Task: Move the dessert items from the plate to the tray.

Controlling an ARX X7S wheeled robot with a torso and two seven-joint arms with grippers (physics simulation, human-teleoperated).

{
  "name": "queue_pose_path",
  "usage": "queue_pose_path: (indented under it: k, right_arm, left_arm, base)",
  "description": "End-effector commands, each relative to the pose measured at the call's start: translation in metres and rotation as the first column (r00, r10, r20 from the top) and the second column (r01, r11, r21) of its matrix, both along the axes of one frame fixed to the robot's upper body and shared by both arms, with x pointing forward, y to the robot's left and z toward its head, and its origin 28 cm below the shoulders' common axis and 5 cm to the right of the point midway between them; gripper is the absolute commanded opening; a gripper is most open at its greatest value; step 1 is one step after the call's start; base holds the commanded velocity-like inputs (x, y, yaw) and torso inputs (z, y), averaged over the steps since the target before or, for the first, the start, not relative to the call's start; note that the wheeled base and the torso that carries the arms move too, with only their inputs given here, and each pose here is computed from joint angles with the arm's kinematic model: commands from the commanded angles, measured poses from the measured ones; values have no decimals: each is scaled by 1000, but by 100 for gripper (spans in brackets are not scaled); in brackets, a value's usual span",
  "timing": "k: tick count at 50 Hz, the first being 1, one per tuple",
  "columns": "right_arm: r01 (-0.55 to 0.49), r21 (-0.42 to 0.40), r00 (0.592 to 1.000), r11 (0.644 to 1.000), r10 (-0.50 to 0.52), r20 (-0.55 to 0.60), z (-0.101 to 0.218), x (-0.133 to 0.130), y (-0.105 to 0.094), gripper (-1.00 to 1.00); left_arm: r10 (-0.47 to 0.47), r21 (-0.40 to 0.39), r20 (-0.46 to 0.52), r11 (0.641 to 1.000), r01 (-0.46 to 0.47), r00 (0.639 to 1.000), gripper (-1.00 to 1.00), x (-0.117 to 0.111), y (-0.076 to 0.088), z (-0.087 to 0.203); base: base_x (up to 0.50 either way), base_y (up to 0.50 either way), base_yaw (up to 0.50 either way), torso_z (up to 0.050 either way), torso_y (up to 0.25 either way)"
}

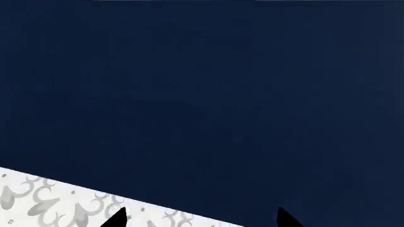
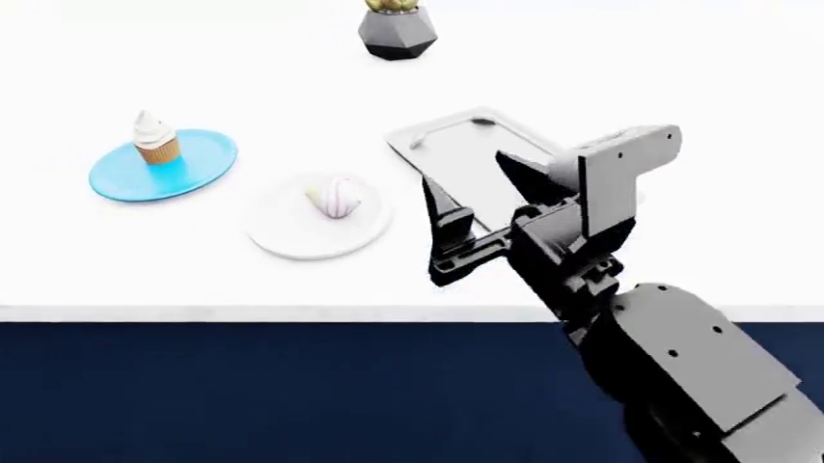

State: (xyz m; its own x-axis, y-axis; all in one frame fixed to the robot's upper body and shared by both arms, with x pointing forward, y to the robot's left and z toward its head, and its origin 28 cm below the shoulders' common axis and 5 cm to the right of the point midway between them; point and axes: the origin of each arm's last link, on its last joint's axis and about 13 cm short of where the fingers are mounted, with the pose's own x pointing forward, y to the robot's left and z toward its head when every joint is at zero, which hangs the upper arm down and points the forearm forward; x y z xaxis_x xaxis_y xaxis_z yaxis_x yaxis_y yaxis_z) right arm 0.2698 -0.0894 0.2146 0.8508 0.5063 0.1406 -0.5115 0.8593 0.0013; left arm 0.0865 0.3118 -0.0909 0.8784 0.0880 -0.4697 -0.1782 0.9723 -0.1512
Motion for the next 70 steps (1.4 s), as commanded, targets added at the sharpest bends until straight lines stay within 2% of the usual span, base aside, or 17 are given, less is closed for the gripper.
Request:
queue_pose_path:
  k: [1, 4, 5, 6, 7, 9, 11, 13, 20, 24, 27, 31, 42, 48, 51, 65, 70]
  right_arm:
    - [-236, -68, 968, 969, 229, -101, 69, 43, 8, 100]
    - [-259, -38, 960, 965, 252, -124, 80, 63, 14, 100]
    - [-283, -62, 953, 957, 274, -127, 80, 66, 17, 100]
    - [-262, -117, 963, 958, 251, -102, 80, 71, 20, 100]
    - [-260, -118, 964, 958, 251, -85, 81, 74, 22, 100]
    - [-252, -120, 968, 960, 247, -50, 83, 77, 25, 100]
    - [-260, -161, 966, 952, 259, -25, 83, 77, 30, 100]
    - [-253, -196, 966, 947, 259, 1, 85, 79, 35, 100]
    - [-286, -237, 950, 928, 307, 52, 97, 78, 45, 100]
    - [-306, -247, 943, 919, 328, 54, 99, 78, 47, 100]
    - [-308, -258, 942, 916, 331, 50, 98, 81, 49, 100]
    - [-329, -253, 935, 910, 352, 51, 99, 81, 50, 100]
    - [-346, -245, 931, 906, 365, 33, 92, 81, 52, 100]
    - [-357, -227, 929, 906, 370, 17, 89, 80, 52, 100]
    - [-360, -185, 930, 915, 367, 4, 93, 80, 52, 100]
    - [-350, -264, 935, 899, 354, -32, 93, 78, 50, 100]
    - [-373, -296, 927, 880, 366, -80, 98, 72, 51, 100]
  left_arm:
    - [257, -39, -403, 954, -297, 879, 100, -94, -9, -60]
    - [301, 18, -532, 938, -345, 792, 100, -124, -20, -62]
    - [330, 40, -567, 926, -374, 755, 100, -135, -23, -61]
    - [337, 56, -604, 922, -384, 722, 100, -146, -27, -61]
    - [339, 65, -634, 919, -390, 695, 100, -155, -30, -60]
    - [344, 69, -672, 911, -406, 656, 100, -166, -35, -59]
    - [335, 63, -689, 911, -407, 643, 100, -171, -37, -59]
    - [339, 58, -687, 907, -417, 642, 100, -171, -37, -59]
    - [321, 34, -697, 908, -417, 642, 100, -173, -38, -59]
    - [312, 54, -733, 912, -406, 604, 100, -178, -40, -58]
    - [315, 54, -734, 910, -411, 602, 100, -179, -40, -58]
    - [305, 55, -738, 916, -397, 602, 100, -179, -40, -58]
    - [315, 43, -734, 905, -423, 602, 100, -179, -40, -58]
    - [293, 46, -757, 915, -400, 584, 100, -175, -43, -59]
    - [292, 44, -758, 915, -401, 583, 100, -170, -47, -61]
    - [279, 27, -764, 915, -403, 582, 100, -168, -50, -62]
    - [274, 25, -764, 917, -398, 584, 100, -169, -49, -61]
  base:
    - [0, 0, 0, 0, 0]
    - [0, 0, 0, 0, 0]
    - [0, 0, 0, 0, 0]
    - [0, 0, 0, 0, 0]
    - [0, 0, 0, 0, 0]
    - [0, 0, 0, 0, 0]
    - [0, 0, 342, 0, 0]
    - [0, 0, 500, 0, 0]
    - [0, 0, 500, 0, 0]
    - [0, 0, 500, 0, 0]
    - [9, 1, 500, 0, 0]
    - [78, 9, 500, 0, 0]
    - [262, 44, 500, 0, 0]
    - [339, 75, 500, 0, 0]
    - [339, 85, 500, 0, 0]
    - [345, 128, 0, 0, 0]
    - [484, 127, 0, 0, 0]
